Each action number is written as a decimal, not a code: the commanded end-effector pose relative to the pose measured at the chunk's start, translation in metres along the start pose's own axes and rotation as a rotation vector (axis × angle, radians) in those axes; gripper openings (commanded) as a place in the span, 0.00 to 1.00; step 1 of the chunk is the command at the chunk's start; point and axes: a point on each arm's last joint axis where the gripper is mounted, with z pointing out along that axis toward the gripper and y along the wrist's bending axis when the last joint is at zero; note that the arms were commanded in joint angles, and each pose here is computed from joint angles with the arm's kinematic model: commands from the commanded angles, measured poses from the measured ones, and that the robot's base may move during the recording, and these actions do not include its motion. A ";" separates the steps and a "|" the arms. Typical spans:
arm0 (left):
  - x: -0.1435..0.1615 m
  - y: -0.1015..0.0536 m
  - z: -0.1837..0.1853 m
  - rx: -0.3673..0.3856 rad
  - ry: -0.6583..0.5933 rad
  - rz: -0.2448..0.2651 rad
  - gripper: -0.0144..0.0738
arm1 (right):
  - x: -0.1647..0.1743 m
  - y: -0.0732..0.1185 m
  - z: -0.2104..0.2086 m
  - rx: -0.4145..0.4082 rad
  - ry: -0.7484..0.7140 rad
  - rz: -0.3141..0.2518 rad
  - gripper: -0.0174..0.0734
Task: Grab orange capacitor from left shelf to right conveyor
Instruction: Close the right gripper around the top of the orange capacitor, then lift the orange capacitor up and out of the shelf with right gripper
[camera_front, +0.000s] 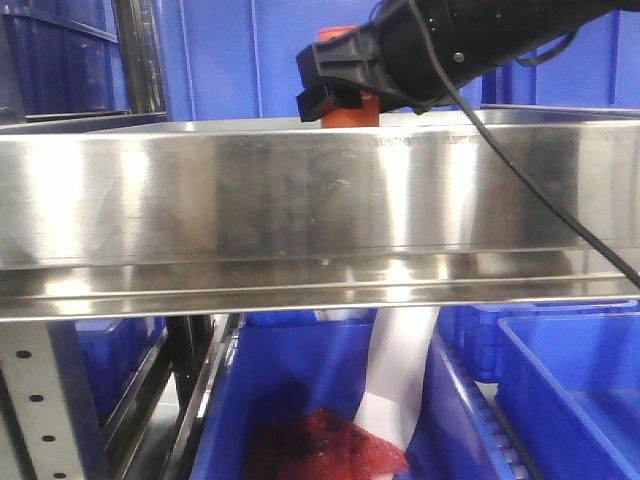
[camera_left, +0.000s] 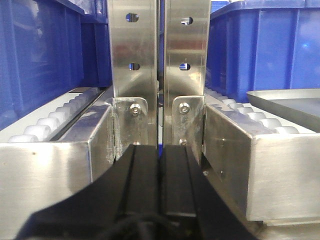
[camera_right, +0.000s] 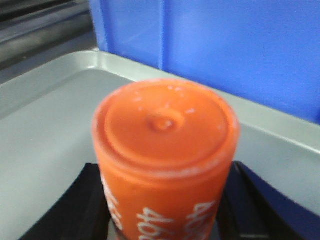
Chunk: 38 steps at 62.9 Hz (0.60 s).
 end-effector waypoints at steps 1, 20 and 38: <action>-0.010 0.000 0.000 0.004 -0.088 -0.006 0.04 | -0.030 0.005 -0.011 -0.048 -0.142 -0.014 0.29; -0.010 0.000 0.000 0.004 -0.088 -0.006 0.04 | -0.057 0.022 -0.075 -0.030 -0.222 -0.042 0.26; -0.010 0.000 0.000 0.004 -0.088 -0.006 0.04 | -0.023 0.026 -0.192 0.048 -0.284 -0.050 0.26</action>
